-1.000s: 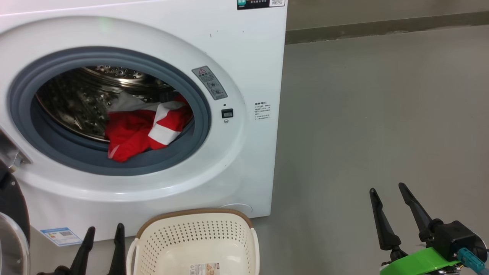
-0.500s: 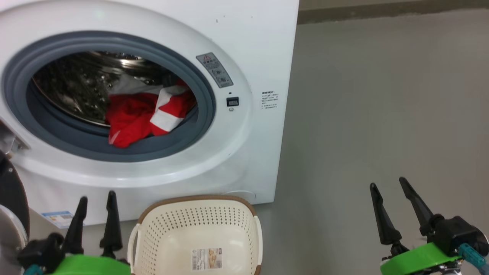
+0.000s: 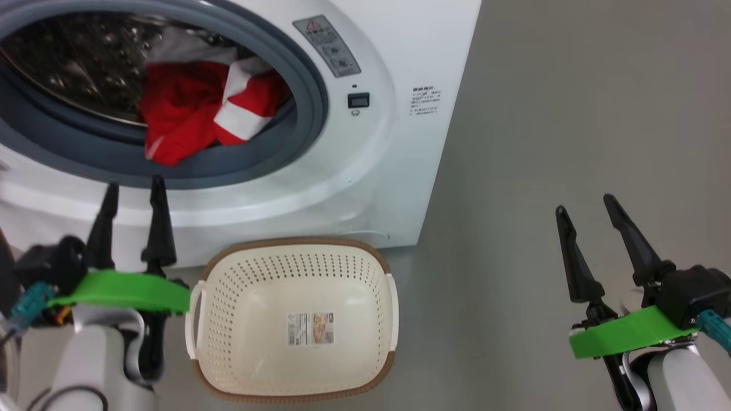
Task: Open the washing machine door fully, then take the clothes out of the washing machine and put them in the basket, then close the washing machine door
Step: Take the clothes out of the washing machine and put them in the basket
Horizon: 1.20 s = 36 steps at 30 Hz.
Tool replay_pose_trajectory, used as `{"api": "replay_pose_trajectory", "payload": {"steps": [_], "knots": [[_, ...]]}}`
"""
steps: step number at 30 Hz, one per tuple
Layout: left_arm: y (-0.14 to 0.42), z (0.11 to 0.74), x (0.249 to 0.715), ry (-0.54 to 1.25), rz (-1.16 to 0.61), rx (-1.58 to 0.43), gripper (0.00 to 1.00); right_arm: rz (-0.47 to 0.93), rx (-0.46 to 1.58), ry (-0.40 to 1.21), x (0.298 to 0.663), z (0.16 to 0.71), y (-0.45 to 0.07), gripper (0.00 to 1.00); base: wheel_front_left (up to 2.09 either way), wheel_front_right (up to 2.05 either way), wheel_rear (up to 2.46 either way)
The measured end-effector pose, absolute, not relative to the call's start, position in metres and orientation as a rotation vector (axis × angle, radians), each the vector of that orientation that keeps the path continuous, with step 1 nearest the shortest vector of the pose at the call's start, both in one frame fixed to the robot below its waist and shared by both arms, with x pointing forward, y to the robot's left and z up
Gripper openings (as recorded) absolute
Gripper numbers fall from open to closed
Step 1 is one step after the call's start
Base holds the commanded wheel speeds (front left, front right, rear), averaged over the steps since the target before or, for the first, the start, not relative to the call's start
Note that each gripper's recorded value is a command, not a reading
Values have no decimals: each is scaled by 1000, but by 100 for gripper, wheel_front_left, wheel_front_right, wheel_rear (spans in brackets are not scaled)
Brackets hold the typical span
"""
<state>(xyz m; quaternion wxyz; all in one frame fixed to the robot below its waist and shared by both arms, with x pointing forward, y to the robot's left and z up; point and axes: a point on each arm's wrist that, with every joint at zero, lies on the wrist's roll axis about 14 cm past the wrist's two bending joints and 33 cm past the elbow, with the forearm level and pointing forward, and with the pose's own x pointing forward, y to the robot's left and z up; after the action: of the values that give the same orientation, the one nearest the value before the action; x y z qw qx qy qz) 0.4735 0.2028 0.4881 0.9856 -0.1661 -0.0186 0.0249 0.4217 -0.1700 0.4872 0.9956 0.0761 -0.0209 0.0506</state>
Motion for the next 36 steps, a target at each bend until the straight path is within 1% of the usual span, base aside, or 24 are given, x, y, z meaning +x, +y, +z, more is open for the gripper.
{"api": "replay_pose_trajectory", "payload": {"steps": [5, 8, 9, 11, 15, 22, 25, 27, 30, 36], "knots": [[205, 487, 508, -36, 44, -284, 100, 108, 150, -23, 438, 476, -168, 100, 0, 0, 0], [206, 477, 526, -9, 47, -277, 100, 115, 147, -10, 447, 468, -165, 100, 0, 0, 0], [207, 470, 539, 9, 47, -272, 100, 114, 139, -8, 452, 465, -166, 100, 0, 0, 0], [207, 467, 546, 14, 46, -265, 100, 111, 137, -6, 455, 463, -167, 100, 0, 0, 0], [208, 456, 580, 42, 50, -222, 100, 94, 131, 20, 463, 448, -173, 100, 0, 0, 0], [205, 422, 614, 127, 55, -189, 100, 80, 123, 59, 472, 427, -178, 100, 0, 0, 0], [208, 407, 627, 182, 56, -126, 100, 73, 122, 72, 475, 420, -180, 100, 0, 0, 0], [208, 391, 632, 252, 49, -68, 100, 69, 119, 79, 476, 417, -182, 100, 0, 0, 0], [204, 371, 635, 342, 26, 18, 100, 61, 118, 96, 473, 411, -184, 100, 0, 0, 0], [202, 346, 637, 477, 13, 104, 100, 41, 111, 100, 472, 411, -190, 100, 0, 0, 0]]}}
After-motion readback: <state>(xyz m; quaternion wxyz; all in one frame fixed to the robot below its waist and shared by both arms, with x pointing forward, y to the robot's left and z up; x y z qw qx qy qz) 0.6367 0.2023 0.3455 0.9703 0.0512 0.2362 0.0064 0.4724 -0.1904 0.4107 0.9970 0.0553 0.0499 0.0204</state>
